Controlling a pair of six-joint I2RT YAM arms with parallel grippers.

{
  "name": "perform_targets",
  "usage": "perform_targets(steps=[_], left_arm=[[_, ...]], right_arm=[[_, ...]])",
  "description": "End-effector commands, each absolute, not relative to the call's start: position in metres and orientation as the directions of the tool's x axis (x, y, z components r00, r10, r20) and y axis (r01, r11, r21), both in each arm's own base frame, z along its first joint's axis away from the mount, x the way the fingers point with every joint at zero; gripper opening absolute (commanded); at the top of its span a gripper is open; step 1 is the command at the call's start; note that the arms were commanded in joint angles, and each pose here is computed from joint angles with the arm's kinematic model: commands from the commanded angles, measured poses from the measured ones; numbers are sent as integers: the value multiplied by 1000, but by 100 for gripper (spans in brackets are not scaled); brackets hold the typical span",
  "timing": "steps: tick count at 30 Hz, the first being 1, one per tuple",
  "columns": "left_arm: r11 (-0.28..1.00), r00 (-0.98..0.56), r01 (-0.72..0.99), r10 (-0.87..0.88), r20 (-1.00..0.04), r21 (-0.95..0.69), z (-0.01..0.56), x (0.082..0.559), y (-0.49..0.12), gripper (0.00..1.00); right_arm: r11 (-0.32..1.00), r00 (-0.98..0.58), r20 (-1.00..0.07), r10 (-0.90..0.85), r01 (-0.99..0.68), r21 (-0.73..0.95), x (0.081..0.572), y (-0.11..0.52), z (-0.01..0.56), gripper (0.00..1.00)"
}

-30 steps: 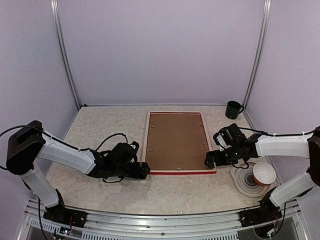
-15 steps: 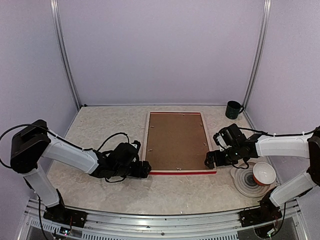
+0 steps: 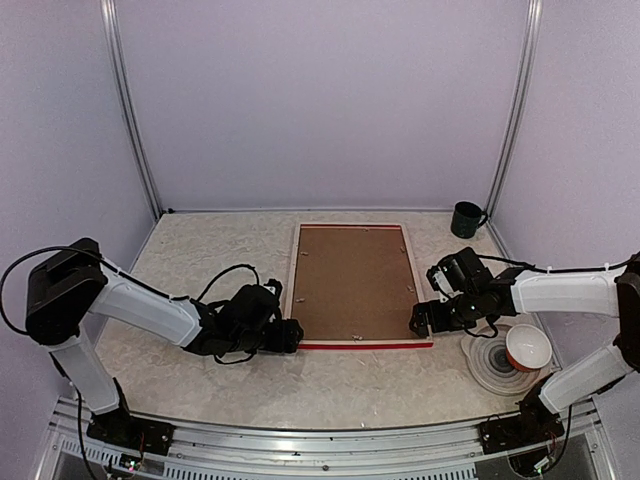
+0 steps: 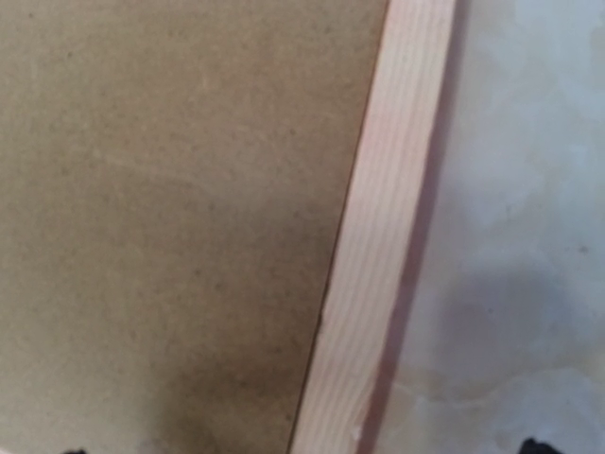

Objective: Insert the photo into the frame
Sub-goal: Adjust the photo frame at the center of the board.

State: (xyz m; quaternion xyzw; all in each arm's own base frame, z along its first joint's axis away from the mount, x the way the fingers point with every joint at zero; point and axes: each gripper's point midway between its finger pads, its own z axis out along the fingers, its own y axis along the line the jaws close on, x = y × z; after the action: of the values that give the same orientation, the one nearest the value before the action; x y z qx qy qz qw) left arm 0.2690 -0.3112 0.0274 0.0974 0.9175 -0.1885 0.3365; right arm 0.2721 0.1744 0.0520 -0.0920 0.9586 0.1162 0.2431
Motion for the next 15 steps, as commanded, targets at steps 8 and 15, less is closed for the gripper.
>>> perform_targets(steps=[8, 15], left_arm=[[894, -790, 352, 124, -600, -279, 20, 247, -302, 83], [909, -792, 345, 148, -593, -235, 13, 244, -295, 83]], right_arm=[[955, -857, -501, -124, -240, 176, 271, 176, 58, 99], [953, -859, -496, -125, -243, 181, 271, 178, 56, 99]])
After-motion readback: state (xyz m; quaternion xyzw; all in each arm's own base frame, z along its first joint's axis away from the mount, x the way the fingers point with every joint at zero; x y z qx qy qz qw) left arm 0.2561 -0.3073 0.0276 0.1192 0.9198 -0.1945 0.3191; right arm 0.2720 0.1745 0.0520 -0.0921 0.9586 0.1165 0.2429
